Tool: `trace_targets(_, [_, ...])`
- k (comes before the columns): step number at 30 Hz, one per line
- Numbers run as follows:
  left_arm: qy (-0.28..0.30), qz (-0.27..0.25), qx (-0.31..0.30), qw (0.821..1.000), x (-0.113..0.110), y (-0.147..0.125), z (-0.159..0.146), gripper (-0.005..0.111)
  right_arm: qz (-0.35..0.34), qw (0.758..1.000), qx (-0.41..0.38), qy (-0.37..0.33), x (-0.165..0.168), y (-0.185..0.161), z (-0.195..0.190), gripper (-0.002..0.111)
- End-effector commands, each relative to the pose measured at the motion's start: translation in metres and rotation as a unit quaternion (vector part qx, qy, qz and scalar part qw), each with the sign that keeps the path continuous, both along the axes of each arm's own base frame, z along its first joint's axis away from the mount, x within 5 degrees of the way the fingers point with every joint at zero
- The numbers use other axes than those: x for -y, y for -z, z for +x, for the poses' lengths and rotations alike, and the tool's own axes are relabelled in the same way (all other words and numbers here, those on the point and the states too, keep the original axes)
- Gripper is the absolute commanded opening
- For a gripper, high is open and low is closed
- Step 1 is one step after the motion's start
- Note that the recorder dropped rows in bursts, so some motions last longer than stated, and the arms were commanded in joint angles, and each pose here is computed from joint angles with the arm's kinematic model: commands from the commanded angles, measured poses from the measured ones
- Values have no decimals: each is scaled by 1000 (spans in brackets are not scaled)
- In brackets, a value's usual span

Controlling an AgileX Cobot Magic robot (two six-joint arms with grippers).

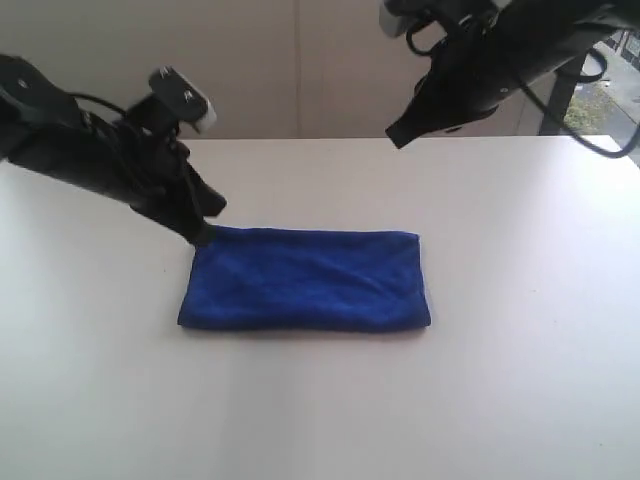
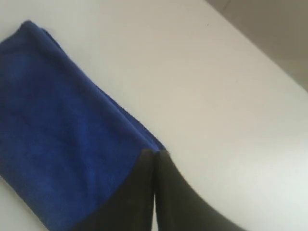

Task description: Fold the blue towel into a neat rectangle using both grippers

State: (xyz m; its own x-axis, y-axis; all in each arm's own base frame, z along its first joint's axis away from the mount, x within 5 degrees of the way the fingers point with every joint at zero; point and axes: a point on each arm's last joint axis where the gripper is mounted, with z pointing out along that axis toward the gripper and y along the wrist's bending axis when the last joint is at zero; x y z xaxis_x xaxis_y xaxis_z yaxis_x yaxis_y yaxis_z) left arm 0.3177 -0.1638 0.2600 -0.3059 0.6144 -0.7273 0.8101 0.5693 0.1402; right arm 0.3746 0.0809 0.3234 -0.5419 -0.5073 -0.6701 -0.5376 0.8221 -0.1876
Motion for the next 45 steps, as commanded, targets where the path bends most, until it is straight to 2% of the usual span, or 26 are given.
trace_targets(1, [-21,-66,58,996,-12,-67,-36,0,8,999,41,11,11,-33,-32,0])
trace_targets(5, [-39,-103,107,988,-31,-100,-77,0,26,996,78,26,19,-52,-76,0])
trace_targets(8, [-62,-130,134,981,-49,-108,-112,0,48,992,111,42,26,-62,-114,0])
trace_targets(14, [-108,-178,164,964,-82,-87,-177,0,96,976,179,73,40,-65,-186,0])
trace_targets(19, [-138,-208,170,953,-100,-55,-211,0,105,968,215,71,48,-57,-233,0])
trace_targets(25, [-148,-208,156,954,-105,-31,-221,0,120,967,216,70,50,-44,-254,0])
trace_targets(45, [-140,-204,147,958,-104,-30,-223,0,119,968,212,64,49,-44,-256,0])
